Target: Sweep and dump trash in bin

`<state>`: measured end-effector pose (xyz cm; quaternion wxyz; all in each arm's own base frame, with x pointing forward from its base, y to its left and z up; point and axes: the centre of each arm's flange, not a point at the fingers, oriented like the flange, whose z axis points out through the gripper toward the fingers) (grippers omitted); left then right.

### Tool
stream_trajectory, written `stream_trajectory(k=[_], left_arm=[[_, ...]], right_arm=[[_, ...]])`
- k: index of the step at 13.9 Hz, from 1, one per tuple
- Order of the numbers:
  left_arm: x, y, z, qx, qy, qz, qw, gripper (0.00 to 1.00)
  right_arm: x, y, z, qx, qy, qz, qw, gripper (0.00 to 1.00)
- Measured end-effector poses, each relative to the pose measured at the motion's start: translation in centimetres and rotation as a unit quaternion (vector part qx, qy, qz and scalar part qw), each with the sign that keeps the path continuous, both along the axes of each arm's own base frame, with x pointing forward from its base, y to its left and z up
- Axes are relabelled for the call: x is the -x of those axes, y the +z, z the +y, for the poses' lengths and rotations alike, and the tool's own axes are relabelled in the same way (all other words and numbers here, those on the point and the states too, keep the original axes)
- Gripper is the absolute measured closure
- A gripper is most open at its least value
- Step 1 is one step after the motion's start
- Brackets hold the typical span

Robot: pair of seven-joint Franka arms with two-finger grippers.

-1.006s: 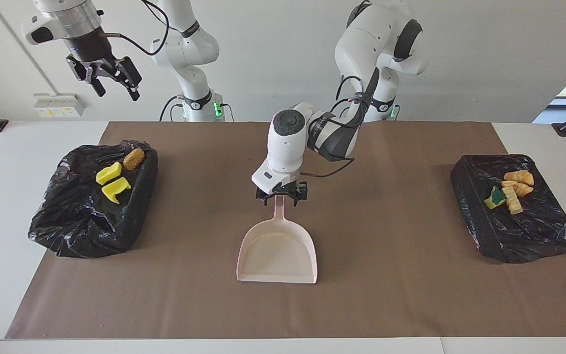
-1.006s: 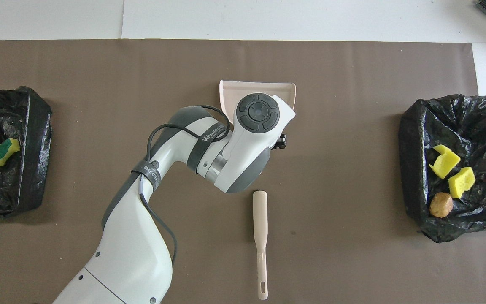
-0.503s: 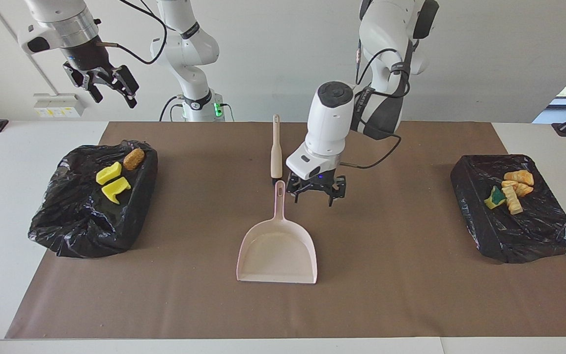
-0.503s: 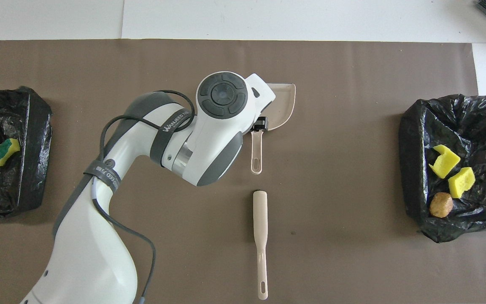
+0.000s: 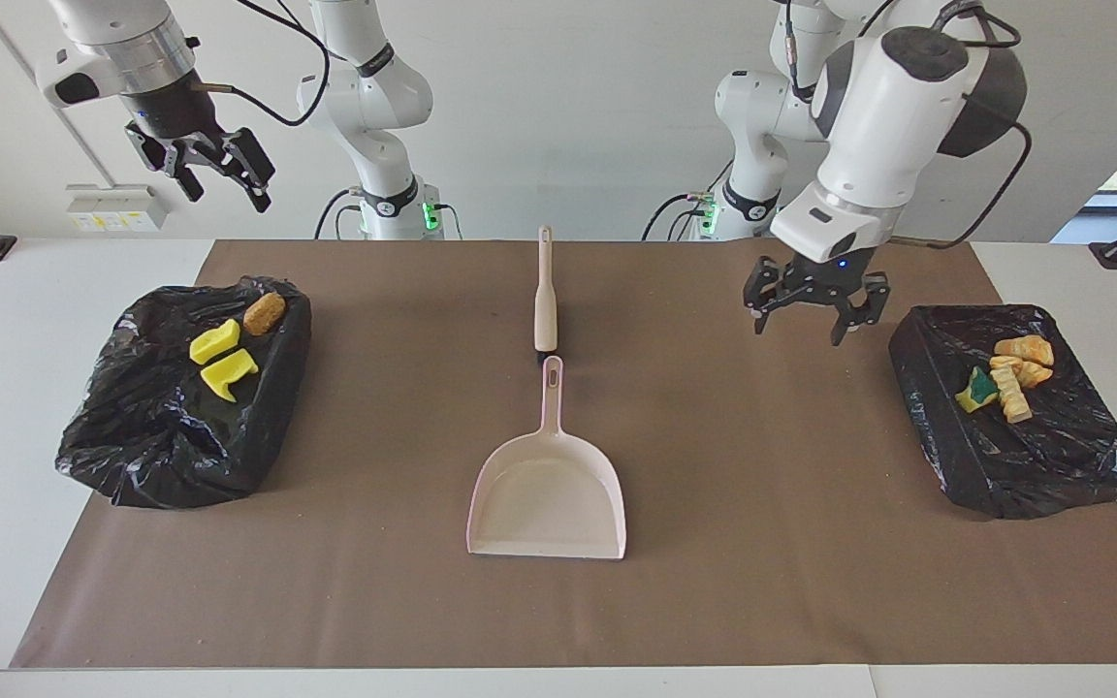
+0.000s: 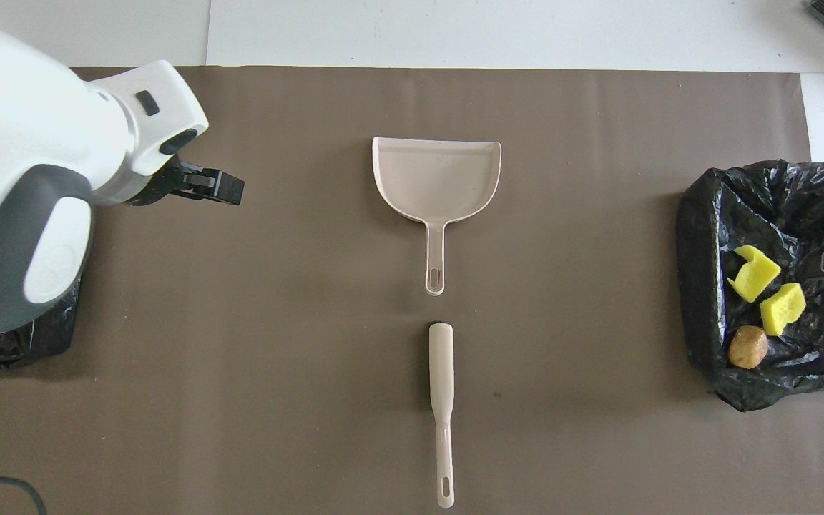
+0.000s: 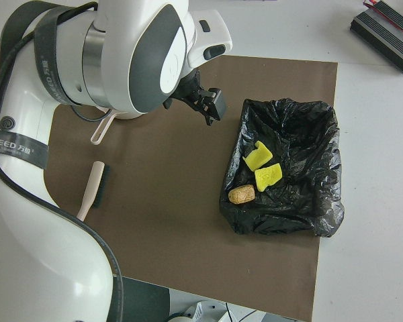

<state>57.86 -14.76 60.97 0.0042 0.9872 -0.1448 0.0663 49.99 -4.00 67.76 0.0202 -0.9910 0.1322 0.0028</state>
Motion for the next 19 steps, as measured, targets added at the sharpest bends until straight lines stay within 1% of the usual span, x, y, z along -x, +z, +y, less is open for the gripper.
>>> stream_trajectory(k=[4,7,9,11,16,19], left_arm=[[2.2,4.3,9.8,-0.008,-0.021,0.007,1.000,0.00],[4.3,6.7,14.4,-0.010,-0.019,0.020,1.000,0.00],[5.0,7.7,15.0,-0.010,-0.020,0.022,1.000,0.00],[5.1,7.6,14.5,-0.010,-0.024,0.028,0.999,0.00],[5.4,8.7,14.1,-0.010,-0.023,0.024,0.999,0.00],[5.4,8.9,13.8,-0.008,-0.004,0.023,1.000,0.00]], right_arm=[[0.0,0.3,0.5,0.001,0.005,-0.003,1.000,0.00],[0.0,0.3,0.5,0.001,0.005,-0.003,1.000,0.00],[0.0,0.3,0.5,0.001,0.005,-0.003,1.000,0.00],[0.0,0.3,0.5,0.001,0.005,-0.003,1.000,0.00],[0.1,0.5,0.5,0.001,0.005,-0.005,1.000,0.00],[-0.1,0.7,0.5,0.002,0.015,-0.015,1.000,0.00]])
